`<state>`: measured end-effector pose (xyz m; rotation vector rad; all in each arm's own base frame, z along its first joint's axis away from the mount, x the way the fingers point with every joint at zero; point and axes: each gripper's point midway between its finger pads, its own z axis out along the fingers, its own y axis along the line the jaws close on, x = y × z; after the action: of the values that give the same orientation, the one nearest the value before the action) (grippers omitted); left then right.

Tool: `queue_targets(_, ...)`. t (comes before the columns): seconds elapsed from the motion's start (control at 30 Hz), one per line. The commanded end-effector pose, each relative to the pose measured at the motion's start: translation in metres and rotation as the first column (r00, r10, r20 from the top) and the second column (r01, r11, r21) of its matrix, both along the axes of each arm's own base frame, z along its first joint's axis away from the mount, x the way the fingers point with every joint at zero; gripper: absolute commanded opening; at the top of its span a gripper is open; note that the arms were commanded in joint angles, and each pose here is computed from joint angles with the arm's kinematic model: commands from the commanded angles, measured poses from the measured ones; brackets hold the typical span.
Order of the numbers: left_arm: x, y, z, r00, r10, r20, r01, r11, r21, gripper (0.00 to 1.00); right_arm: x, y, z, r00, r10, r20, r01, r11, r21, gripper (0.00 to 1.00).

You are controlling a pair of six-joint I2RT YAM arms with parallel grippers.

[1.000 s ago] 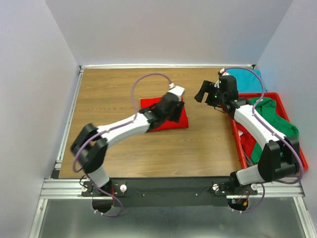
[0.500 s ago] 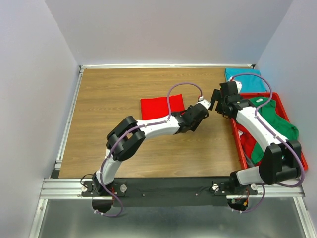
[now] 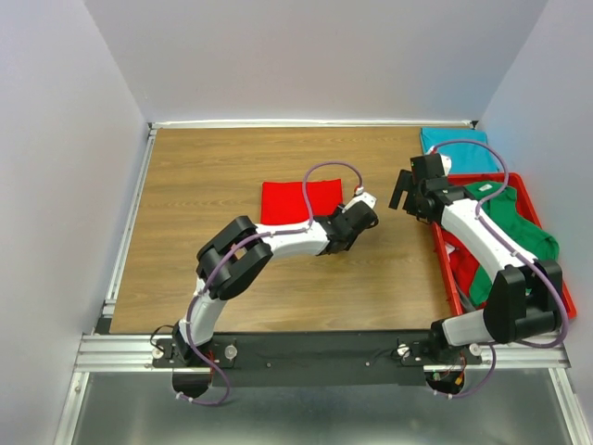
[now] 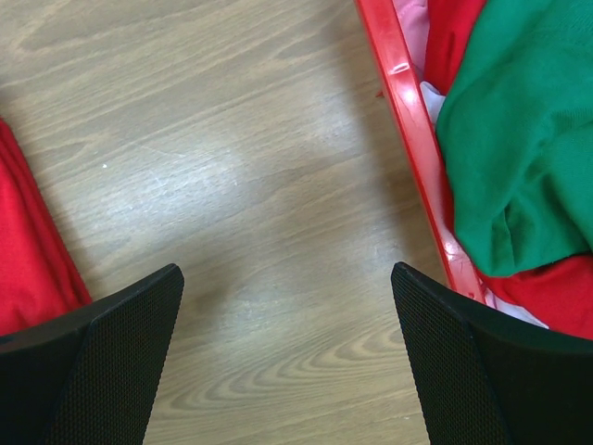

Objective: Fold and stack the t-shirts
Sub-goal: Neatly place the folded tshirt to the corner

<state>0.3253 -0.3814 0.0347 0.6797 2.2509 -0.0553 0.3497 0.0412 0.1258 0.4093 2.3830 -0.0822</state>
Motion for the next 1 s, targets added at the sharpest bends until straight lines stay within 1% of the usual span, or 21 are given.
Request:
queue_targets(0.0,0.010,-0.002,0.021,0.997,0.031,0.066,-0.029,0.999,-0.037,0.54,-0.003,-0.006,-0.011,0.999,-0.031,-0.037,0.031,1.000,0.000,1.00)
queue_targets(0.17,0.010,-0.003,0.014,0.998,0.022,0.055,-0.021,1.000,-0.020,0.60,-0.003,-0.010,-0.006,0.999,-0.040,-0.023,0.040,0.999,0.003,1.00)
queue_targets(0.23,0.008,-0.002,0.010,0.999,0.020,0.043,-0.019,1.000,-0.012,0.60,-0.003,-0.007,-0.005,0.999,-0.026,-0.022,0.026,1.000,0.015,1.00)
queue_targets(0.47,-0.008,-0.007,0.013,0.999,-0.035,-0.003,0.035,0.997,-0.065,0.68,-0.003,0.002,-0.011,0.999,0.011,-0.035,-0.009,0.998,0.055,1.00)
queue_targets(0.63,-0.012,-0.004,0.002,0.999,-0.041,-0.019,0.040,0.998,-0.044,0.67,-0.003,0.005,-0.012,0.999,0.020,-0.033,-0.017,0.998,0.067,1.00)
queue_targets(0.73,-0.012,-0.003,-0.009,0.999,-0.032,-0.039,0.032,0.999,-0.024,0.61,-0.003,0.006,-0.013,0.999,0.020,-0.029,-0.018,0.997,0.073,1.00)
queue_targets(0.8,-0.014,-0.003,-0.016,0.998,-0.028,-0.050,0.027,1.000,-0.012,0.50,-0.004,0.006,-0.013,0.999,0.023,-0.030,-0.020,0.997,0.076,1.00)
queue_targets(0.83,-0.014,-0.002,-0.017,0.998,-0.021,-0.053,0.020,1.000,-0.011,0.41,-0.004,0.007,-0.014,0.999,0.023,-0.030,-0.020,0.997,0.081,1.00)
queue_targets(0.9,-0.014,0.001,-0.020,0.998,-0.010,-0.059,0.010,1.000,-0.003,0.33,-0.004,0.011,-0.013,0.999,0.035,-0.025,-0.032,0.994,0.100,1.00)
queue_targets(0.93,-0.015,0.004,-0.021,0.998,0.000,-0.062,0.001,1.000,0.004,0.26,-0.003,0.012,-0.012,0.999,0.040,-0.018,-0.038,0.993,0.111,1.00)
queue_targets(0.97,-0.015,0.003,-0.013,0.998,0.007,-0.055,-0.008,1.000,-0.013,0.09,-0.002,0.019,-0.011,0.998,0.063,-0.006,-0.062,0.988,0.139,1.00)
